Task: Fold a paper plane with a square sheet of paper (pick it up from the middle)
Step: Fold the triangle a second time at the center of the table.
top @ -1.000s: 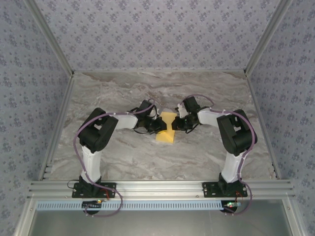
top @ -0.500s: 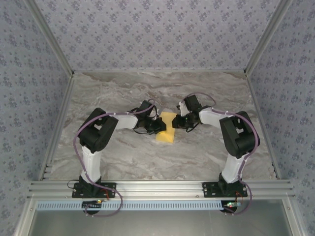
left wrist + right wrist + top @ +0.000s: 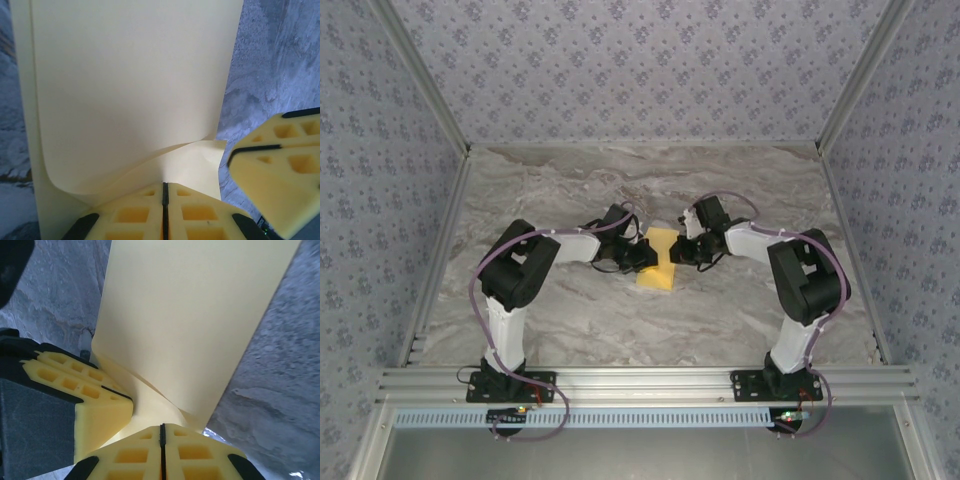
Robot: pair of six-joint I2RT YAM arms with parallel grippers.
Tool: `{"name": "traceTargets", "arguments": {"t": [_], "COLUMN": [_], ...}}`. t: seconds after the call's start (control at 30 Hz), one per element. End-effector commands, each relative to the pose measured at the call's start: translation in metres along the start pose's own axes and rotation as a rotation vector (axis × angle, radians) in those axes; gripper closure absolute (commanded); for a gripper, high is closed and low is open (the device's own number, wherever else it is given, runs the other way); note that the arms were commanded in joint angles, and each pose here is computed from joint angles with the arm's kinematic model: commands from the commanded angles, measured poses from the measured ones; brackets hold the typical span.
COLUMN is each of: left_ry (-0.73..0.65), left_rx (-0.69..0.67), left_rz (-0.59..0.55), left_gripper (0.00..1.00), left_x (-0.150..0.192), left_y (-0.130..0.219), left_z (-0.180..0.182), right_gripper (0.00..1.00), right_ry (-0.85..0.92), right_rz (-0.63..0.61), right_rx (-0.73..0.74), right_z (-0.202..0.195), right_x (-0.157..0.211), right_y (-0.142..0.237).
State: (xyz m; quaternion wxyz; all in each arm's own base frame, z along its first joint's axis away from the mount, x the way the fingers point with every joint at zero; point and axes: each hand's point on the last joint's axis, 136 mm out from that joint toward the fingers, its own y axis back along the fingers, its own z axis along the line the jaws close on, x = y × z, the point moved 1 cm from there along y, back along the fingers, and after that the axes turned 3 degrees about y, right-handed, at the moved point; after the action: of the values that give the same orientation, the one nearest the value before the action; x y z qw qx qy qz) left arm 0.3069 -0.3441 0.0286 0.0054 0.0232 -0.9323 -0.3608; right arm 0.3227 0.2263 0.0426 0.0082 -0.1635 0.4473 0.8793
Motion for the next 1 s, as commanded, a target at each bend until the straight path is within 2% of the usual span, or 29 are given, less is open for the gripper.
{"name": "traceTargets", "arguments": {"t": [0.0,0.3,0.6,0.97], "left_ry": [0.046,0.031,-0.065,0.003], "left_rx": [-0.097,-0.081,0.043,-0.093], "left_rz": [0.020,0.012,-0.043,-0.093], "left_gripper": [0.90,0.90,0.89,0.89], "left_x": [0.010,0.007,-0.009,-0.020], "left_y": [-0.004,-0.001,0.013,0.009], "left_z": [0.028,0.019,-0.024,0.014], "right_gripper": [0.92,0.92,0.92,0.92], "right_ry": [-0.019,-0.020,-0.022,-0.021], "right_rz": [0.042,0.089,0.133,0.155], "right_rx": [-0.018,0.066,0.105,0.132], "right_z": [0.000,-0.020,-0.031,-0.037], "right_x": [0.010,0.020,0.028,0.033], "right_y": [-0.009,-0.015,-0.021,-0.022]}}
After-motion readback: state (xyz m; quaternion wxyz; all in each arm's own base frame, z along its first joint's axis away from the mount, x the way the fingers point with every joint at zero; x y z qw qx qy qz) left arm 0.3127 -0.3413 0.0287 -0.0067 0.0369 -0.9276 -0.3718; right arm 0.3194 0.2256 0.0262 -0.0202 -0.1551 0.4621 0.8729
